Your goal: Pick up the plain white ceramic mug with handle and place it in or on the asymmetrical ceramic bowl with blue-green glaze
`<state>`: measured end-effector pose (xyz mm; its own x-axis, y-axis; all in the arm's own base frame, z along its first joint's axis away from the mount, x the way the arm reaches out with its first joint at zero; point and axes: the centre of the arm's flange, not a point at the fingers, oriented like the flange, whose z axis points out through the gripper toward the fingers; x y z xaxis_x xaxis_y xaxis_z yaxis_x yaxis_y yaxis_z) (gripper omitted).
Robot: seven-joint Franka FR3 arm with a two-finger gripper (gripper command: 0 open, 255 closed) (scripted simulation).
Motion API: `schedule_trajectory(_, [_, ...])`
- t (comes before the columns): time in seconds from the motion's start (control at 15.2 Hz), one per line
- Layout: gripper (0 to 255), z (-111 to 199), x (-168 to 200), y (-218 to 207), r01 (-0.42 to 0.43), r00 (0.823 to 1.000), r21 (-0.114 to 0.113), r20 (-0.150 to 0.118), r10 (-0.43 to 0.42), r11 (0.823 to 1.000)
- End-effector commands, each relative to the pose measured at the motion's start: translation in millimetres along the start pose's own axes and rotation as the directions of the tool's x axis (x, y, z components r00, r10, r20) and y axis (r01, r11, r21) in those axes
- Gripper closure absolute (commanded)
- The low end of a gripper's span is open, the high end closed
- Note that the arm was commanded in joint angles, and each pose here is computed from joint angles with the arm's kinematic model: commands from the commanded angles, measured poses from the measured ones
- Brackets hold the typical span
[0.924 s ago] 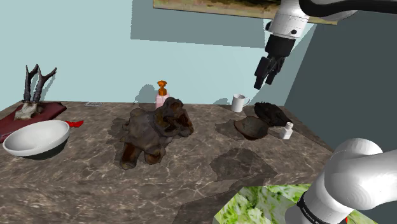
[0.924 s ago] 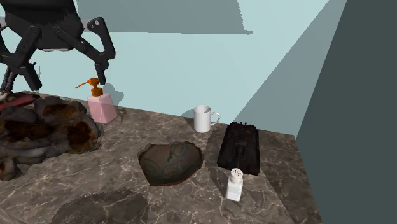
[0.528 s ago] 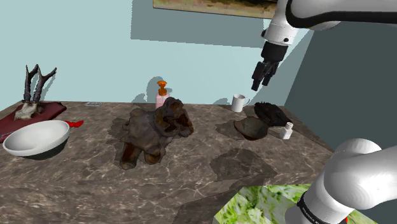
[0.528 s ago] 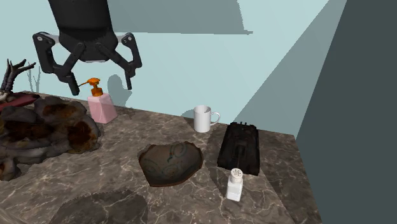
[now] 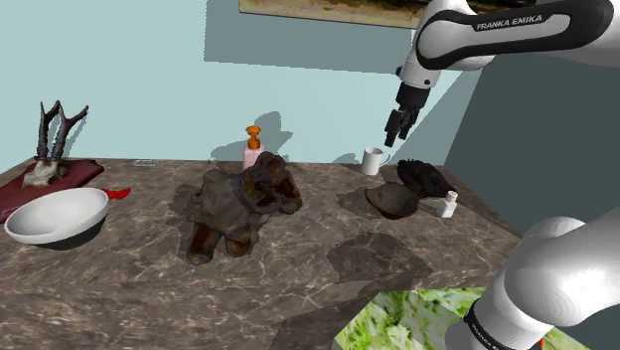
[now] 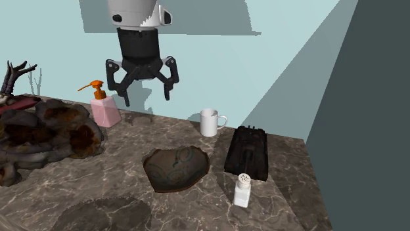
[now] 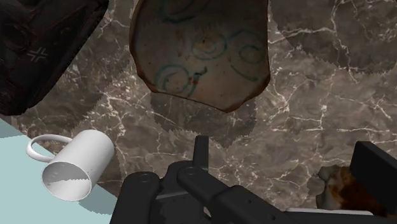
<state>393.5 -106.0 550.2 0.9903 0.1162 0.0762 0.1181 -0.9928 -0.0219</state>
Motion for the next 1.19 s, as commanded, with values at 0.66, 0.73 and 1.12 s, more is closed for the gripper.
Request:
schedule_trajectory(0.66, [0, 75.3, 78.9, 115.8, 0.057, 0.998, -0.009, 0.009, -0.057, 0.998])
schedule_trajectory(0.73, [0, 81.7, 85.5, 125.3, 0.062, 0.998, -0.01, 0.009, -0.062, 0.998])
schedule_trajectory(1.12, [0, 120.0, 125.7, 181.5, 0.09, 0.996, -0.014, 0.015, -0.09, 0.996])
